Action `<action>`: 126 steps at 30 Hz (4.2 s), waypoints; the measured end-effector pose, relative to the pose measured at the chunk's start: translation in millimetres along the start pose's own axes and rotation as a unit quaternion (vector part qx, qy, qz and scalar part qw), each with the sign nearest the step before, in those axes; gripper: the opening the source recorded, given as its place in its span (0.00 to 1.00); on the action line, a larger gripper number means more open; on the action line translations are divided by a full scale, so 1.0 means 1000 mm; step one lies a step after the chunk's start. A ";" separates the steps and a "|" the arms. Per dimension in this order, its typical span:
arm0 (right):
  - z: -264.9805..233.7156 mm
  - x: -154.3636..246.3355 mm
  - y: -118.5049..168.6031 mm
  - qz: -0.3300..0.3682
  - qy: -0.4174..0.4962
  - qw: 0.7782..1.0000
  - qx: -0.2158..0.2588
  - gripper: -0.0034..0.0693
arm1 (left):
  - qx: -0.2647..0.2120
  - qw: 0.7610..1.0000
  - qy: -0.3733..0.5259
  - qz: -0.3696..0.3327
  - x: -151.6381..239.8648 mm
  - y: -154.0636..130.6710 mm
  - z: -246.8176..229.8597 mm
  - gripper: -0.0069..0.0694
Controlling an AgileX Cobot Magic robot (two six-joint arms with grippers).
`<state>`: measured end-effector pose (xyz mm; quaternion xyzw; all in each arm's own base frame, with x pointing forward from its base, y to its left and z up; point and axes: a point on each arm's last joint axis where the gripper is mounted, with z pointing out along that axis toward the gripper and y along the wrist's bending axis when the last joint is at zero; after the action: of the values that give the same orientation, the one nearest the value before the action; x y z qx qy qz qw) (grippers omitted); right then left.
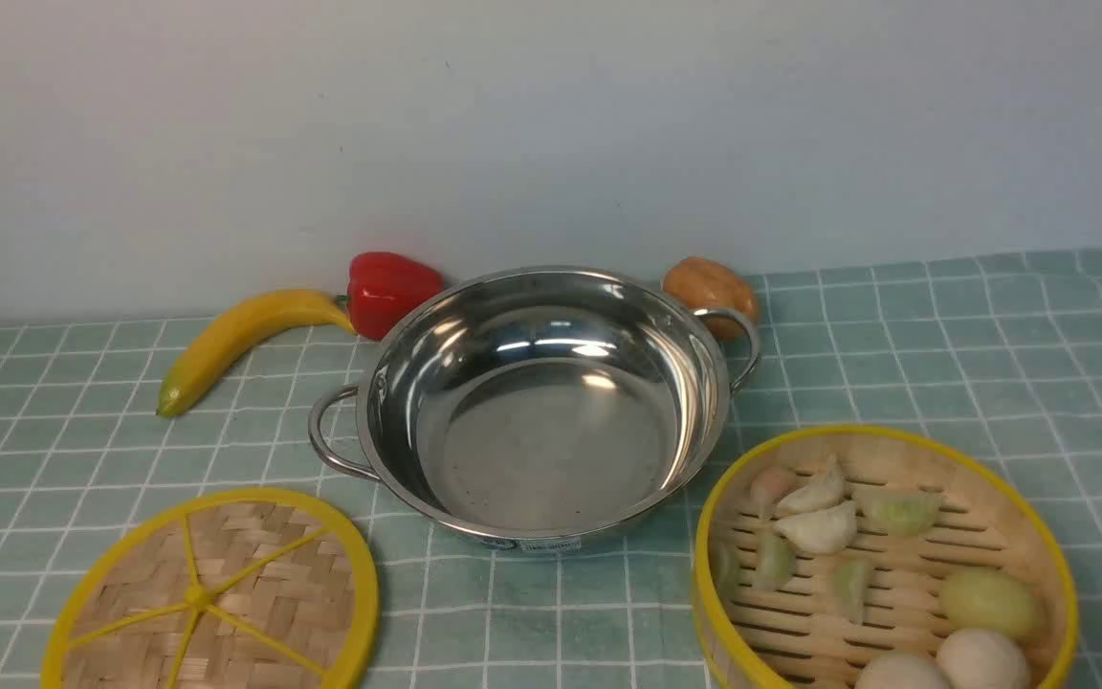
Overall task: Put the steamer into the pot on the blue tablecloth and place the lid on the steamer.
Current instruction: 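Reach for and grasp the rim of the bamboo steamer holding the buns with the right gripper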
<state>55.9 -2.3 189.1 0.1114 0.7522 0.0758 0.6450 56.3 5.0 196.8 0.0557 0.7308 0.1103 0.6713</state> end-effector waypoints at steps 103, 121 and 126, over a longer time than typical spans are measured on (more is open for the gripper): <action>0.228 -0.012 0.044 -0.079 0.555 0.827 0.044 0.37 | 0.055 0.818 0.560 -0.120 -0.039 0.008 0.186 0.41; 0.217 -0.099 0.069 -0.112 0.557 0.822 0.040 0.13 | 0.065 0.821 0.557 -0.109 -0.039 0.008 0.186 0.41; 0.232 -0.143 0.115 -0.131 0.512 0.849 -0.013 0.13 | 0.068 0.821 0.557 -0.107 -0.039 0.008 0.186 0.41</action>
<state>314.0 64.0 319.0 -0.0509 0.9823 0.0469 0.1742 244.1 19.7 223.0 -0.0483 0.9872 0.0005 0.1520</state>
